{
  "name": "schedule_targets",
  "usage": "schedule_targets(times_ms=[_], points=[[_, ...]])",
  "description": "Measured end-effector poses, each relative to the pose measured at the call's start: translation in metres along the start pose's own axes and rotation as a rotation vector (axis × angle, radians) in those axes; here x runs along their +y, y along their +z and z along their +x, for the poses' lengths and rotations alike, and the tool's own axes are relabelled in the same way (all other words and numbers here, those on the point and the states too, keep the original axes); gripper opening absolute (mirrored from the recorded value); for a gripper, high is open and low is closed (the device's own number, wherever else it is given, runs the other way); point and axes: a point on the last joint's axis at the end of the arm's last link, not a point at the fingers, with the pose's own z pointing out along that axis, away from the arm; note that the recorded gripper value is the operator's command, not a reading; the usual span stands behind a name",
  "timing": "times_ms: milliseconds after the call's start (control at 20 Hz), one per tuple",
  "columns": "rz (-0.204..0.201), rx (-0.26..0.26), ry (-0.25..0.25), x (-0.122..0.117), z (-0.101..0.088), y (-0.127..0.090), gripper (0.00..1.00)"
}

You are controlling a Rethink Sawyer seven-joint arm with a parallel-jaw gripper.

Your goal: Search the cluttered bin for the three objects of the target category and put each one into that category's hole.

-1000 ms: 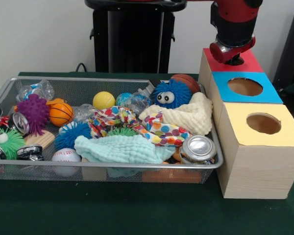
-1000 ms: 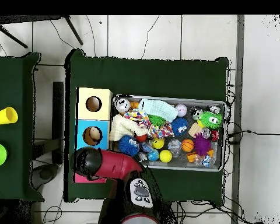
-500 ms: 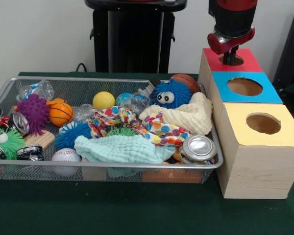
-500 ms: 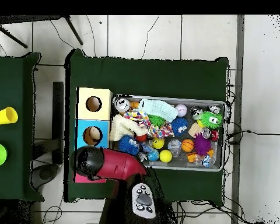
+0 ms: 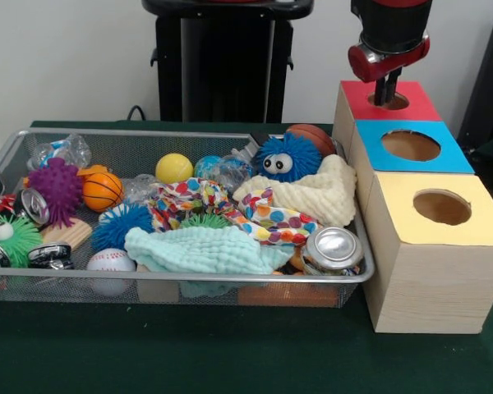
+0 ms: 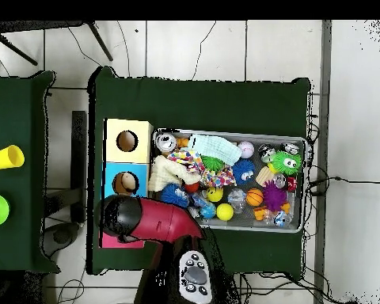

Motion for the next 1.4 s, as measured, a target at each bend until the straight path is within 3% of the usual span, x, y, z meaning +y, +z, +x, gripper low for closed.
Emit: schedule_targets(times_ms=[400, 1050, 1200, 1400], points=[[0.023, -0.022, 0.050, -0.010, -0.002, -0.012, 0.00], [0.053, -0.051, 0.089, -0.023, -0.005, -0.029, 0.00], [0.076, -0.069, 0.106, -0.033, -0.004, -0.040, 0.00], [0.136, -0.125, 0.135, -0.055, -0.005, -0.059, 0.00]])
